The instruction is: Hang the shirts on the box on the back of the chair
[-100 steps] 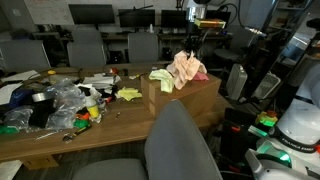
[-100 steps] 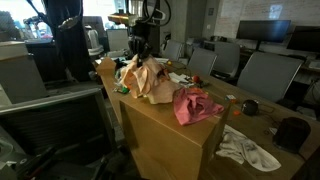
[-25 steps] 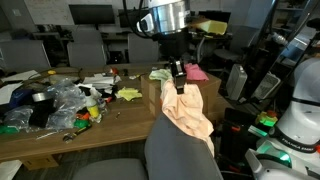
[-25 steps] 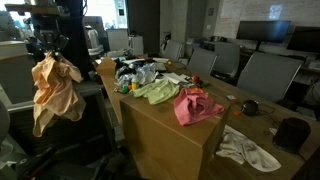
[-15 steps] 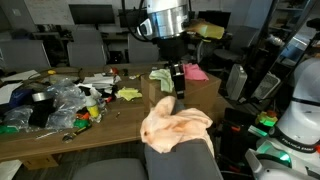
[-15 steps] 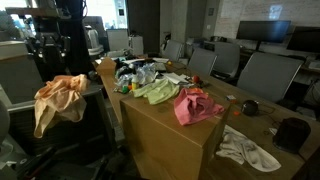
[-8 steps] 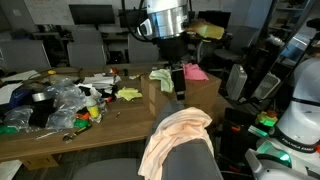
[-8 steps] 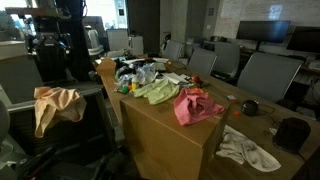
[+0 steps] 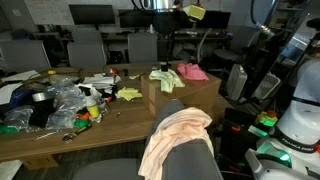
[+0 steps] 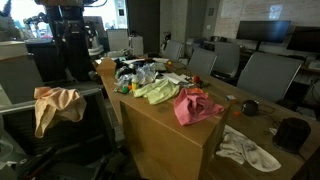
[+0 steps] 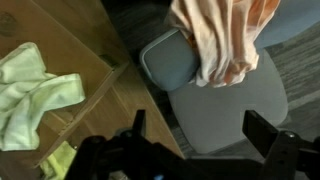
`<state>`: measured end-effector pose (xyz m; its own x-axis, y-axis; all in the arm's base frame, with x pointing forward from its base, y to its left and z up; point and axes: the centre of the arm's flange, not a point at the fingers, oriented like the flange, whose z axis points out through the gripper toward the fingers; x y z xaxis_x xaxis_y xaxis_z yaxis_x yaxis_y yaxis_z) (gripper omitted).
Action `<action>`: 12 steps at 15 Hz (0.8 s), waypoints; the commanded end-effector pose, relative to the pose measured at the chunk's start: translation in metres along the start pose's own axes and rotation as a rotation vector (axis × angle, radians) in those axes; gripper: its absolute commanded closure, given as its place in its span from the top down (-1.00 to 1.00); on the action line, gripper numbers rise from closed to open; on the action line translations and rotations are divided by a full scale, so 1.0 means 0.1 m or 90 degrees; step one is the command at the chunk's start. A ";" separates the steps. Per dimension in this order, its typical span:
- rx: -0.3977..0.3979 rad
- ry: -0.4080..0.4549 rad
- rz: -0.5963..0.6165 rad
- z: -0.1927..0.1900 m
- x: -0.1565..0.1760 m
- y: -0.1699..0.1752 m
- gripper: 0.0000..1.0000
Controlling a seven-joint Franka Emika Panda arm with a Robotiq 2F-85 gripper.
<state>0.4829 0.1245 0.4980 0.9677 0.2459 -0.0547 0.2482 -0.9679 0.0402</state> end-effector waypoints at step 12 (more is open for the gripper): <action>0.005 0.167 0.485 -0.04 -0.22 2.67 1.00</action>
<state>0.5211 -0.1115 0.5246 0.9173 -0.3572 0.1760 -0.3588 -0.9331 -0.0237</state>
